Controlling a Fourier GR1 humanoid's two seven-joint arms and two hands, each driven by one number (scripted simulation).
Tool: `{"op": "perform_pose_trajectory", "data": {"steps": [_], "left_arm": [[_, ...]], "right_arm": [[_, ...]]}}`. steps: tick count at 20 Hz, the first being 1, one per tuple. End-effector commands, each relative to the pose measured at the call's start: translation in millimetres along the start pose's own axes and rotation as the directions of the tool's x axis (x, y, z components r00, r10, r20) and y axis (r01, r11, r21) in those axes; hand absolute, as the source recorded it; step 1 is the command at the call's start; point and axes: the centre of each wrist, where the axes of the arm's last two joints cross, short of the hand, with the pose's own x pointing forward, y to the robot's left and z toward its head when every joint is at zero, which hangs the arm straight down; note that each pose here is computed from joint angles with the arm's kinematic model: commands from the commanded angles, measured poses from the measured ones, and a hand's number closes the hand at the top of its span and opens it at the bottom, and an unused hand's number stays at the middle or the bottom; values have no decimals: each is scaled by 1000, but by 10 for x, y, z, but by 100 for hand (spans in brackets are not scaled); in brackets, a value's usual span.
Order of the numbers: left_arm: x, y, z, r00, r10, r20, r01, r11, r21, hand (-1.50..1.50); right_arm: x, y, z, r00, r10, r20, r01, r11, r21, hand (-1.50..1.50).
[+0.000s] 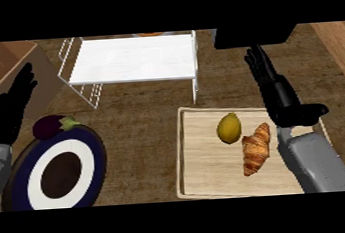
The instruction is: Pick the croissant from the tray and place it in the tiered shelf
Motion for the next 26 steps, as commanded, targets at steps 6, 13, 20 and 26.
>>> {"op": "perform_pose_trajectory", "data": {"steps": [6,13,20,26], "left_arm": [[-855,-232,500,885,244,-397,-218,970,110,0],[-892,-434,647,836,338,-432,-356,934,43,0],[-735,-671,648,839,338,-426,-377,926,-8,0],[-638,-656,566,849,326,-415,-375,926,-38,0]], "right_arm": [[-94,-1261,915,900,328,-287,-435,660,-612,150],[-301,-976,2263,784,81,-615,-583,438,-685,-150],[421,-329,2654,787,123,-605,-537,619,-573,-150],[1148,-204,2493,737,135,-662,-548,693,-469,-150]]}}
